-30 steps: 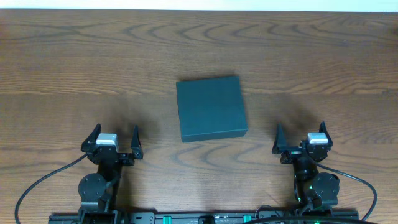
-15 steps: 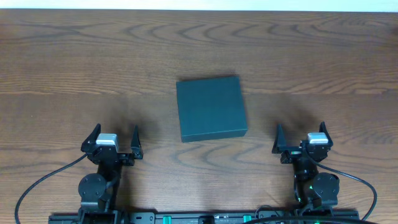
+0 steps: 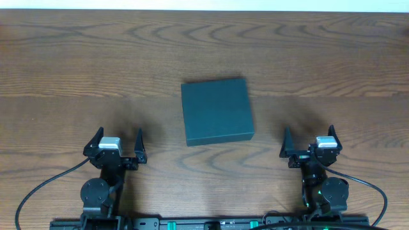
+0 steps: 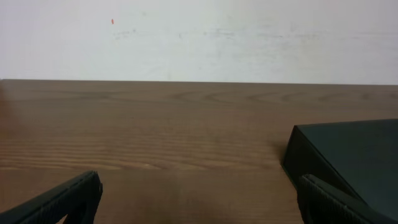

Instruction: Pack container

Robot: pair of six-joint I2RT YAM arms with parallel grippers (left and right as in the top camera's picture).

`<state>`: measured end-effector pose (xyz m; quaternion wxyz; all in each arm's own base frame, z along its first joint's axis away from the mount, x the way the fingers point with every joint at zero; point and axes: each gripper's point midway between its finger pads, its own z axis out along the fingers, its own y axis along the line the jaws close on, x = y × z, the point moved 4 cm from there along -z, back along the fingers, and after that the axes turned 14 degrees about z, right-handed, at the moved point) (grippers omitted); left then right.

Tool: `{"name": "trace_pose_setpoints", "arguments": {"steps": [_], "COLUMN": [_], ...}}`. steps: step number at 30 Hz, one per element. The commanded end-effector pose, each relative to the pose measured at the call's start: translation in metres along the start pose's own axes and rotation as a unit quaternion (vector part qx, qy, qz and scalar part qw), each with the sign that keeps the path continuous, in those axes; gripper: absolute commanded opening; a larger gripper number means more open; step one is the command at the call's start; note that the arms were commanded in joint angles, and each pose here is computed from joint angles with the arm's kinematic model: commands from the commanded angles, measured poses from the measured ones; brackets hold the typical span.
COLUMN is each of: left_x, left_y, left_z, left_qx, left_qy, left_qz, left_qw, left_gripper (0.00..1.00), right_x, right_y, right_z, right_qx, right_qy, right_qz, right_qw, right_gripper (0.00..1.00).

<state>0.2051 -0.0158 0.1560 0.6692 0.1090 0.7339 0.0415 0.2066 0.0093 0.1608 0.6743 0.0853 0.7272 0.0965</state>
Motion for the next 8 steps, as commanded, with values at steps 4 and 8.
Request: {"name": "trace_pose_setpoints", "arguments": {"steps": [4, 8], "left_x": [0.0111, 0.0111], "left_y": [-0.0057, -0.0057], "left_z": [0.0001, 0.0001], "left_qx": [0.016, 0.016], "left_qy": [0.021, 0.021], "left_qz": [0.008, 0.008], "left_qw": [1.000, 1.000], "left_gripper": [0.99, 0.98], "right_x": [-0.0002, -0.0003], "right_y": [-0.0030, -0.0030], "right_z": [-0.0002, -0.0002], "right_qx": [0.008, 0.008], "right_qy": [-0.002, -0.003], "right_qz": [0.007, 0.007], "right_qw": [1.000, 1.000], "right_gripper": [0.99, 0.99]}}
